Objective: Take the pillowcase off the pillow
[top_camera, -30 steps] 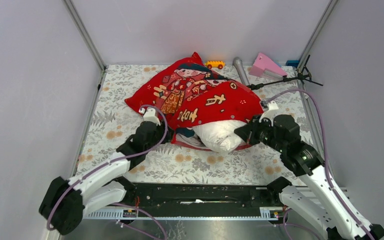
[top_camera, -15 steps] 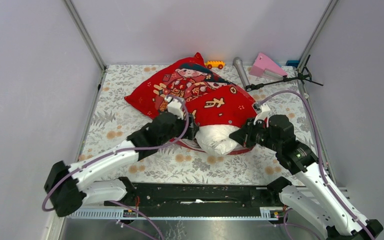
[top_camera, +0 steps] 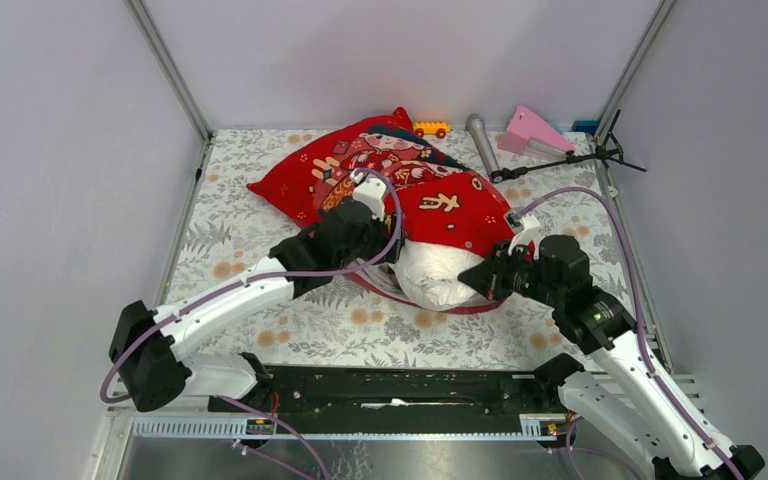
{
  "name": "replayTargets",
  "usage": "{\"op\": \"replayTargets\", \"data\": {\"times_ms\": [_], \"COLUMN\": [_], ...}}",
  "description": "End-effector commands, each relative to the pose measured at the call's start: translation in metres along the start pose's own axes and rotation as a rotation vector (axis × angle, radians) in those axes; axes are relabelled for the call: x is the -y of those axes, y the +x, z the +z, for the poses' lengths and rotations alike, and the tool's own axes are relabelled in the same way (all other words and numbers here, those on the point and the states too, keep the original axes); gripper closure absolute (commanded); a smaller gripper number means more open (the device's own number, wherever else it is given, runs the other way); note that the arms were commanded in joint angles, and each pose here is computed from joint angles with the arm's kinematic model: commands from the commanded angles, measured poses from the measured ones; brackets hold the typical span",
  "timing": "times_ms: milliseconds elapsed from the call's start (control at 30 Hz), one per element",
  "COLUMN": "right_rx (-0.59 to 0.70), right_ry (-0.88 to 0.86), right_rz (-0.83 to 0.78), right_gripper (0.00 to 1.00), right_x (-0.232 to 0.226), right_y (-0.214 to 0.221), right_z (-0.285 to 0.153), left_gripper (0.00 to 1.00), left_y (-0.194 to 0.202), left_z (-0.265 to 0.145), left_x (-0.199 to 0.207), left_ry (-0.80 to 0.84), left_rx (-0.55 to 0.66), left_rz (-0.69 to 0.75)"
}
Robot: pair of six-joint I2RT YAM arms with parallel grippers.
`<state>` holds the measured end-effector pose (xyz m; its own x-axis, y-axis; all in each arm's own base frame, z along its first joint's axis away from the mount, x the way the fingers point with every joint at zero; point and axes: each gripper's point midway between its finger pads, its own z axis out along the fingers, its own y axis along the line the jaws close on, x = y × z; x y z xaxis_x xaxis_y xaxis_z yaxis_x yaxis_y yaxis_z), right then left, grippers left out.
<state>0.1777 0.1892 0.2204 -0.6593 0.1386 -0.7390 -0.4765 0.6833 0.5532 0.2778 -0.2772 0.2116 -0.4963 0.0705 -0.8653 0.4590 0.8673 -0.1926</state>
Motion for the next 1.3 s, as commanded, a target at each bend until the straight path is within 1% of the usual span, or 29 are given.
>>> {"op": "replayTargets", "data": {"times_ms": [0, 67, 133, 233, 333, 400, 433, 500, 600, 667, 767, 833, 867, 933, 1033, 1100, 1200, 1233, 1267], "right_rx": [-0.006, -0.041, -0.083, -0.12, -0.129, -0.136, -0.15, -0.172, -0.18, -0.17, -0.16, -0.16, -0.147, -0.137, -0.128, -0.169, -0.244, -0.27, -0.28], "right_ry": [-0.184, -0.231, -0.299, -0.378, -0.399, -0.391, -0.384, -0.365, -0.28, -0.231, -0.206, -0.197, -0.202, -0.218, -0.287, -0.301, -0.377, -0.398, -0.425], "right_rz": [-0.039, -0.038, -0.028, 0.028, 0.05, 0.054, 0.059, 0.06, 0.046, 0.037, 0.043, 0.059, 0.061, 0.082, 0.1, 0.11, 0.075, 0.071, 0.067], "right_gripper": [1.0, 1.0, 1.0, 1.0, 1.0, 1.0, 1.0, 1.0, 0.98, 1.0, 1.0, 0.99, 0.99, 1.0, 1.0, 1.0, 1.0, 0.98, 0.88], "right_x": [-0.033, -0.037, -0.045, -0.055, -0.057, -0.054, -0.052, -0.046, -0.03, -0.02, -0.015, -0.012, -0.013, -0.015, -0.028, -0.034, -0.065, -0.071, -0.077], "right_y": [-0.001, 0.006, 0.015, 0.024, 0.032, 0.037, 0.042, 0.048, 0.05, 0.05, 0.048, 0.048, 0.044, 0.04, 0.03, 0.03, 0.028, 0.032, 0.032], "right_z": [-0.003, -0.001, 0.002, 0.006, 0.014, 0.021, 0.024, 0.03, 0.039, 0.044, 0.052, 0.057, 0.061, 0.068, 0.084, 0.1, 0.123, 0.13, 0.132], "left_gripper": [0.25, 0.24, 0.23, 0.17, 0.1, 0.07, 0.06, 0.06, 0.06, 0.05, 0.06, 0.06, 0.05, 0.05, 0.03, 0.01, 0.01, 0.01, 0.01], "left_y": [-0.028, -0.026, -0.024, -0.02, -0.017, -0.017, -0.017, -0.015, -0.008, -0.002, 0.018, 0.034, 0.045, 0.053, 0.052, 0.052, 0.053, 0.054, 0.056], "left_z": [0.006, 0.008, 0.011, 0.01, -0.003, -0.016, -0.021, -0.03, -0.04, -0.047, -0.063, -0.076, -0.082, -0.094, -0.113, -0.119, -0.122, -0.123, -0.122], "left_x": [-0.016, -0.03, -0.044, -0.073, -0.103, -0.113, -0.113, -0.108, -0.088, -0.068, -0.026, -0.004, 0.001, 0.008, 0.01, 0.002, -0.012, -0.014, -0.014], "left_ry": [-0.121, -0.171, -0.16, -0.166, -0.28, -0.318, -0.312, -0.276, -0.164, -0.054, 0.144, 0.227, 0.242, 0.282, 0.326, 0.294, 0.223, 0.217, 0.216], "left_rx": [0.095, 0.106, 0.104, 0.123, 0.173, 0.212, 0.223, 0.232, 0.195, 0.155, 0.059, -0.002, -0.031, -0.052, -0.025, 0.004, 0.04, 0.044, 0.04], "left_rz": [-0.045, -0.116, -0.213, -0.343, -0.409, -0.434, -0.441, -0.449, -0.465, -0.499, -0.569, -0.597, -0.613, -0.653, -0.702, -0.711, -0.739, -0.746, -0.755]}}
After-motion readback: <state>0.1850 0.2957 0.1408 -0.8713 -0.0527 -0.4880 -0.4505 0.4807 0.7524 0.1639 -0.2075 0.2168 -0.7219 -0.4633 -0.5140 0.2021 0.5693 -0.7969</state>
